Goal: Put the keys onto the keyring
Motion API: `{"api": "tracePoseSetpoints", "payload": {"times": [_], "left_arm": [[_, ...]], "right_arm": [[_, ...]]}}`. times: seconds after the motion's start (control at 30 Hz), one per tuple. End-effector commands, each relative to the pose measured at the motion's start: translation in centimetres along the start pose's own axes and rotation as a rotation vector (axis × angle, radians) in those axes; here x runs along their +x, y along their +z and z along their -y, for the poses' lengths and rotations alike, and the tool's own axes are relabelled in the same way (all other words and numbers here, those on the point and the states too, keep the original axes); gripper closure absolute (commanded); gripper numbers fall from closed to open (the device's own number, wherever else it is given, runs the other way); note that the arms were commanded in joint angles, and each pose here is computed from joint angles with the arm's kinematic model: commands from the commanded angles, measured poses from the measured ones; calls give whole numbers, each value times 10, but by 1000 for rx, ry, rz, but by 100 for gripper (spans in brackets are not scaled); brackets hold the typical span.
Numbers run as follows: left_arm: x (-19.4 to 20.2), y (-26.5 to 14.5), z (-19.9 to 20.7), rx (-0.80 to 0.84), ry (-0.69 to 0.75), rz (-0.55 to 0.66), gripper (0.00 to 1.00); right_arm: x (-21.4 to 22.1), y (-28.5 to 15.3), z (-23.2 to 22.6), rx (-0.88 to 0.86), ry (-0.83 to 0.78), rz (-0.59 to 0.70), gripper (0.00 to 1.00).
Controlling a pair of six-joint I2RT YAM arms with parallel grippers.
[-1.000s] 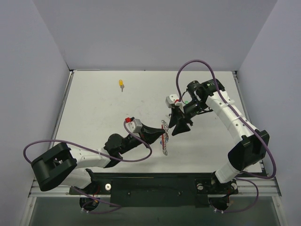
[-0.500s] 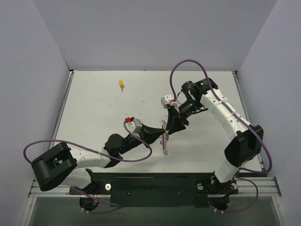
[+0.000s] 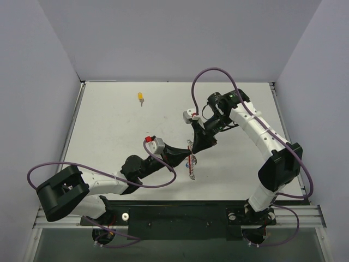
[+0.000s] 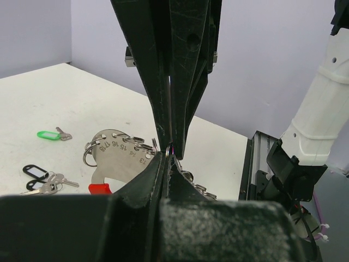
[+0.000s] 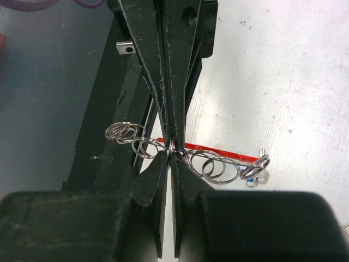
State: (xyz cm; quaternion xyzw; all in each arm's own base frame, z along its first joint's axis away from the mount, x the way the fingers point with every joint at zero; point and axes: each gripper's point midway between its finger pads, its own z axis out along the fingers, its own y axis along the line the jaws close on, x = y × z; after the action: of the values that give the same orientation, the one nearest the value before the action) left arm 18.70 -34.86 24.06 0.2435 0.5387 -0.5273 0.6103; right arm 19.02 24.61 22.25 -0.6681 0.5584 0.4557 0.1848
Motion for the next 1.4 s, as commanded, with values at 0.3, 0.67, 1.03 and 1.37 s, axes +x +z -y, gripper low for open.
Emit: {"api": "tracePoseSetpoints", "payload": {"times": [0.3, 0.67, 1.03, 1.37], "left_arm": [[-59, -7, 20, 90, 71, 64, 59], [-14, -17, 23, 89, 262, -315, 51], [-3, 15, 19, 50, 398, -247, 58], [-7, 27, 9, 3, 433, -196, 59]], "right_arm": [[28, -25, -41, 60, 188, -364, 100], [32, -33, -38, 113, 196, -480, 100], [29, -28, -39, 87, 223, -465, 100], [28, -23, -45, 40, 216, -444, 100]]}}
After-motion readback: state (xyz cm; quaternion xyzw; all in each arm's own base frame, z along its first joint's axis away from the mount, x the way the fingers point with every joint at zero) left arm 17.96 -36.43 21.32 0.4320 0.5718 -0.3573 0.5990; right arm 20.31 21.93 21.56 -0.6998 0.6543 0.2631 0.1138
